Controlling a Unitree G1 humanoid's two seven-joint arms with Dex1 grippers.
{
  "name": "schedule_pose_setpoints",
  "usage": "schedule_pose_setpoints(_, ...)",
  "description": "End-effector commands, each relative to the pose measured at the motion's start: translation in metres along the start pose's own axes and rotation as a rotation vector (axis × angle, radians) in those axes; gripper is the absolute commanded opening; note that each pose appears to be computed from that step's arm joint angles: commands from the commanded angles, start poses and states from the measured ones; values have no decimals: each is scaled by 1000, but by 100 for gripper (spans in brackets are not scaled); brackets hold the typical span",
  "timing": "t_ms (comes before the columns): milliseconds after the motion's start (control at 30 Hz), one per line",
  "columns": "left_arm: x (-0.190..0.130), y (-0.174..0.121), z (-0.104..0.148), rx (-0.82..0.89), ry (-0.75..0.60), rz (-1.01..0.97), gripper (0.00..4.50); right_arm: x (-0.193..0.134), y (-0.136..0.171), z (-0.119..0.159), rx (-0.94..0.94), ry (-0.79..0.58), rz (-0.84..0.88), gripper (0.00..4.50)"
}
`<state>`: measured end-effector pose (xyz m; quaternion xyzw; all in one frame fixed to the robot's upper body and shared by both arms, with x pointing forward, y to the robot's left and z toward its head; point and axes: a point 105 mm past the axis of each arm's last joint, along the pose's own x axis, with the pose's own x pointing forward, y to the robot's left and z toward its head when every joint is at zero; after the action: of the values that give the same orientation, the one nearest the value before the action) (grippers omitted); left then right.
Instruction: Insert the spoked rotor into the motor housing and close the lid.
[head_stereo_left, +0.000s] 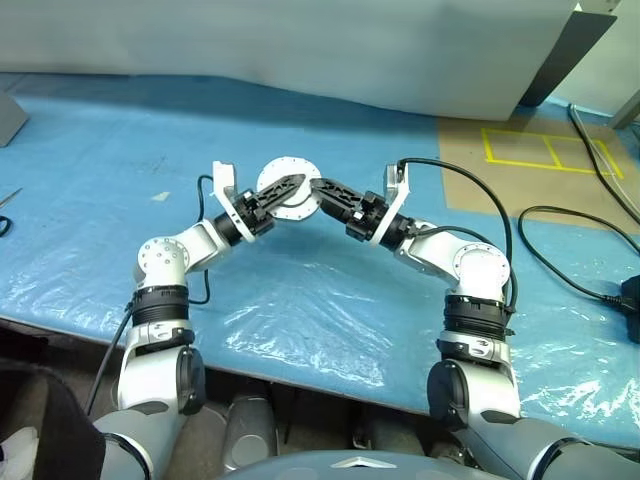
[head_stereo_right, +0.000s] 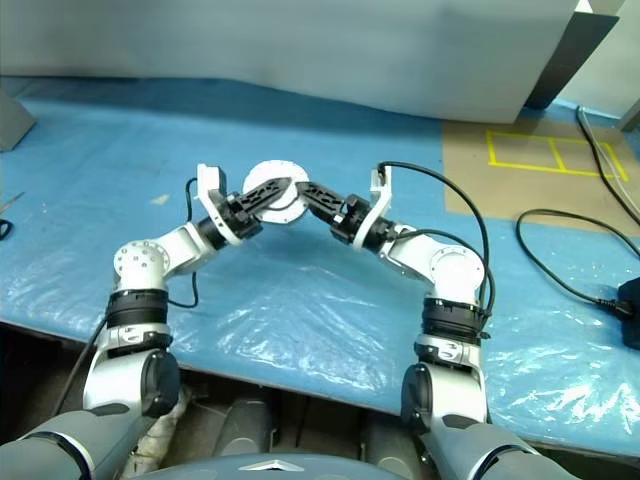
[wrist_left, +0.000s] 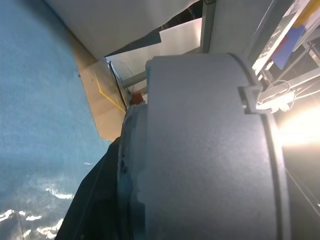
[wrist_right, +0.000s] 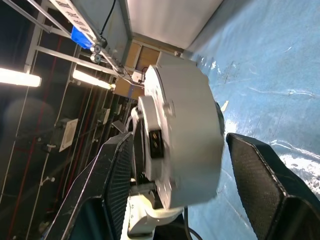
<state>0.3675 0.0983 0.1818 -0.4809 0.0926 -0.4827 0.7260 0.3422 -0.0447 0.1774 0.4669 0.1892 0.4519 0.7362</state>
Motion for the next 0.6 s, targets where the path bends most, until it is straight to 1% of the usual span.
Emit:
schedule_pose_setpoints(33,-7,-19,56,167,-164,-17,240,2,10,3,-21,2,39,310)
schedule_pose_setpoints(133,-29,-9,95,301,-278,108,240,1,8,3,-26,-4,27,310)
schedule_pose_setpoints(167,-38,-4,104,339,-302,160,240,1,8,4,-31,-6,22,310)
schedule_pose_setpoints(267,-64,16,118,429,-328,311,240,-1,5,9,-52,-24,2,310)
schedule_pose_setpoints(367,-79,38,115,442,-306,417,240,-3,3,12,-73,-40,-6,310)
schedule_pose_setpoints(400,-81,45,113,420,-301,443,240,-4,4,12,-79,-38,3,310)
schedule_pose_setpoints(533,-72,61,94,364,-240,449,240,-1,6,7,-92,-11,11,310)
schedule_pose_setpoints(600,-72,71,86,324,-231,473,240,0,5,6,-101,0,6,310)
